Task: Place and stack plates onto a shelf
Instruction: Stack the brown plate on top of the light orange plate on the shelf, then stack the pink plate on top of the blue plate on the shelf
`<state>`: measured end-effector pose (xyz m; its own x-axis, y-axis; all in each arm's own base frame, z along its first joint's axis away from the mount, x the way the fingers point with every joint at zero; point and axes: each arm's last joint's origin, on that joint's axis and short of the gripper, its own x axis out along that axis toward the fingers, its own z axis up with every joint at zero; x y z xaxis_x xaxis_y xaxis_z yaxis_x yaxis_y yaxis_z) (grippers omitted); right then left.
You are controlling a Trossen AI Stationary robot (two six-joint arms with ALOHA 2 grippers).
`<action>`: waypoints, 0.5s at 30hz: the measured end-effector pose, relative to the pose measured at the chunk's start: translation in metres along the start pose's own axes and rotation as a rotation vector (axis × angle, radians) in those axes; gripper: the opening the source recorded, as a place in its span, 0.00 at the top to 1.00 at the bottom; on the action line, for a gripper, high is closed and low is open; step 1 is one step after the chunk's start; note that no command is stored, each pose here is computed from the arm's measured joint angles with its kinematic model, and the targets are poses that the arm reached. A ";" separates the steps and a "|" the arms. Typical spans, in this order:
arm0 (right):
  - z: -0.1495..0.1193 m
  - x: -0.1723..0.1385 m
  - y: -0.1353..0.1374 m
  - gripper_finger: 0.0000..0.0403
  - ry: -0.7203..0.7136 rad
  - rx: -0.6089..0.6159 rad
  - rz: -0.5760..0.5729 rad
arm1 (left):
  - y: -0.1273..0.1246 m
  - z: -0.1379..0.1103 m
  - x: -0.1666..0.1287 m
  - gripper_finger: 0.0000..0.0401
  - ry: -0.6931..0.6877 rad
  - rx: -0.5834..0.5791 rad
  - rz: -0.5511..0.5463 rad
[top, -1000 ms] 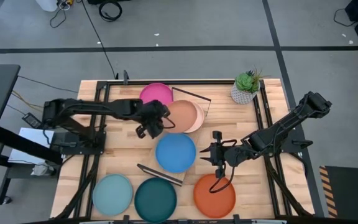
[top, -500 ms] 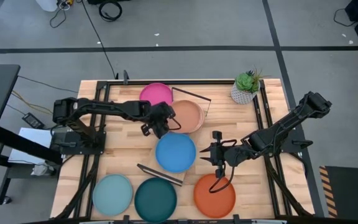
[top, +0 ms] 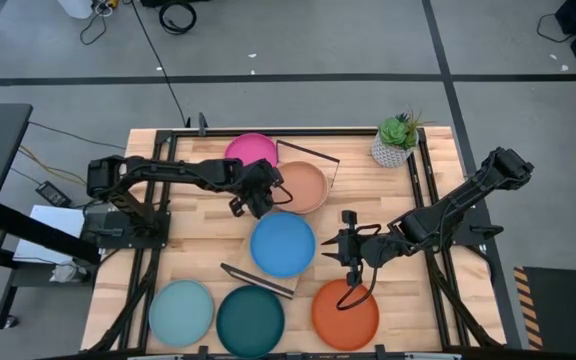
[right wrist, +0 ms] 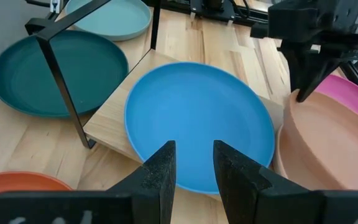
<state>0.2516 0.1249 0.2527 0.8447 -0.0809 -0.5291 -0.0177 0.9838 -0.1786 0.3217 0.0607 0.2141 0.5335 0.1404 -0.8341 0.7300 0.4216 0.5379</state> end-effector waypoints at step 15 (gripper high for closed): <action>0.000 0.000 0.000 0.72 0.001 -0.007 0.001 | 0.011 0.003 0.005 0.77 -0.038 -0.101 0.107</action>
<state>0.2514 0.1251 0.2524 0.8439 -0.0803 -0.5304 -0.0220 0.9827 -0.1838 0.3337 0.0633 0.2161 0.6235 0.1558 -0.7662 0.6226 0.4939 0.6070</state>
